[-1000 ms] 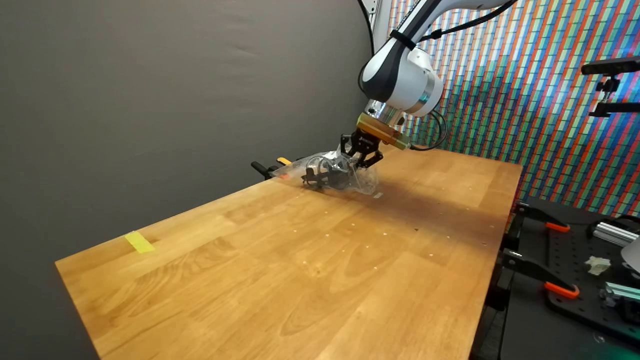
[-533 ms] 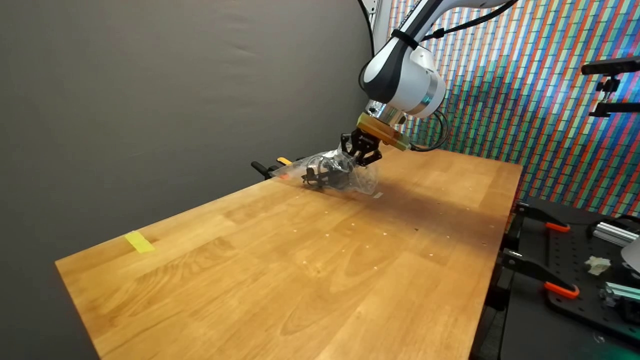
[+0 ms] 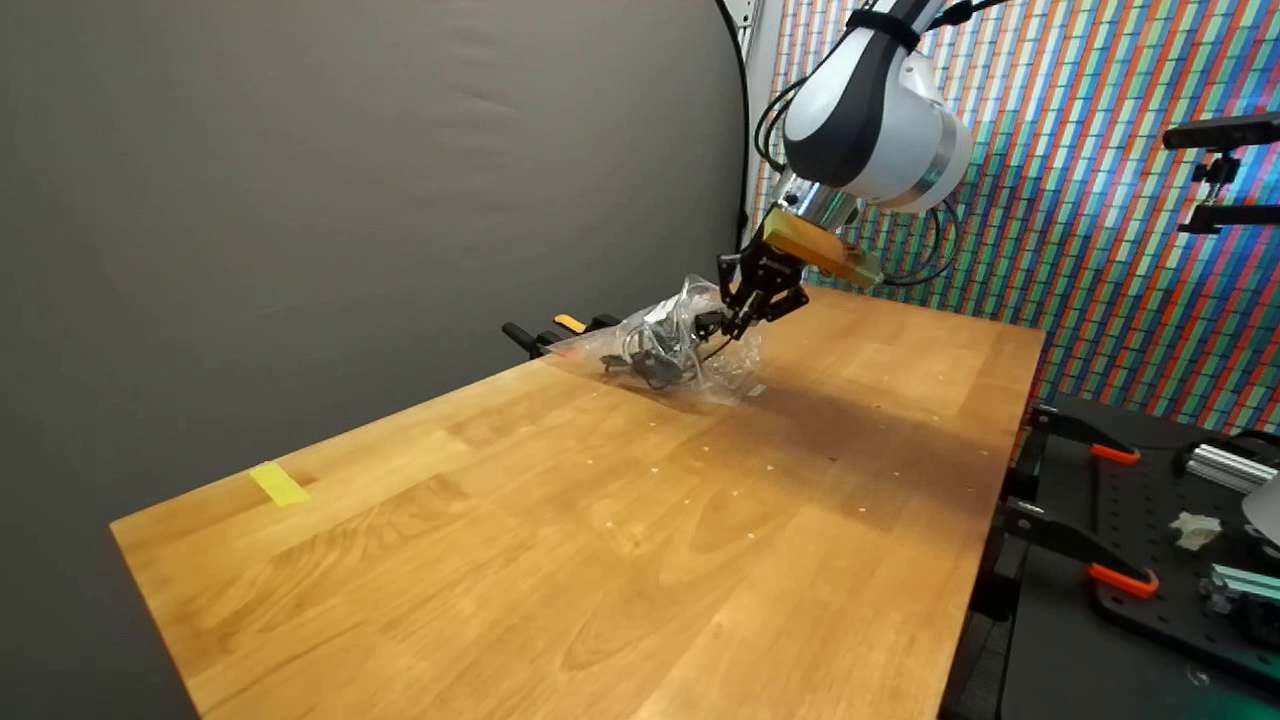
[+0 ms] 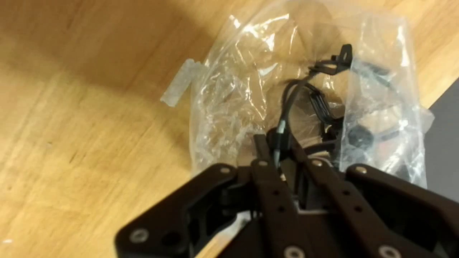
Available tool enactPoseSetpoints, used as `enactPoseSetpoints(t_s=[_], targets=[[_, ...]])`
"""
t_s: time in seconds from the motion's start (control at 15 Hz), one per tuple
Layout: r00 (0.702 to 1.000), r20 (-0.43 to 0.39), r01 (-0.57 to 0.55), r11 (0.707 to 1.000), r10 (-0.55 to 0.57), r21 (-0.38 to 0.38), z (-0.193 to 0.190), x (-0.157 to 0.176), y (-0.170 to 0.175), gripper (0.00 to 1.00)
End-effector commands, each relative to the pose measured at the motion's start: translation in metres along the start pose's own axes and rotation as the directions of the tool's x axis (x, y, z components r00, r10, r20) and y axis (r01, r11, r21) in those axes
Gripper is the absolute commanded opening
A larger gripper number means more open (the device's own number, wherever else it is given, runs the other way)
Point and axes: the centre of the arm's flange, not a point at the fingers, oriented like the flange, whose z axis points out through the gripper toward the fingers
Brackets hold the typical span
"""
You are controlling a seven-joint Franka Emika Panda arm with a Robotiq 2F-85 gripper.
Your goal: Remove the black thing from the plastic bag
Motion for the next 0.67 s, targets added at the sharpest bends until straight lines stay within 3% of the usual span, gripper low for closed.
enactPoseSetpoints(t_s=[0.0, 0.27, 0.6], targets=[[0.998, 0.020, 0.056, 0.998, -0.056, -0.015, -0.072, -0.035, 0.006, 0.05], [0.985, 0.126, 0.121, 0.992, -0.115, -0.042, -0.110, -0.058, 0.009, 0.05], [0.967, 0.230, 0.127, 0.991, -0.114, -0.041, -0.167, -0.063, 0.012, 0.05]])
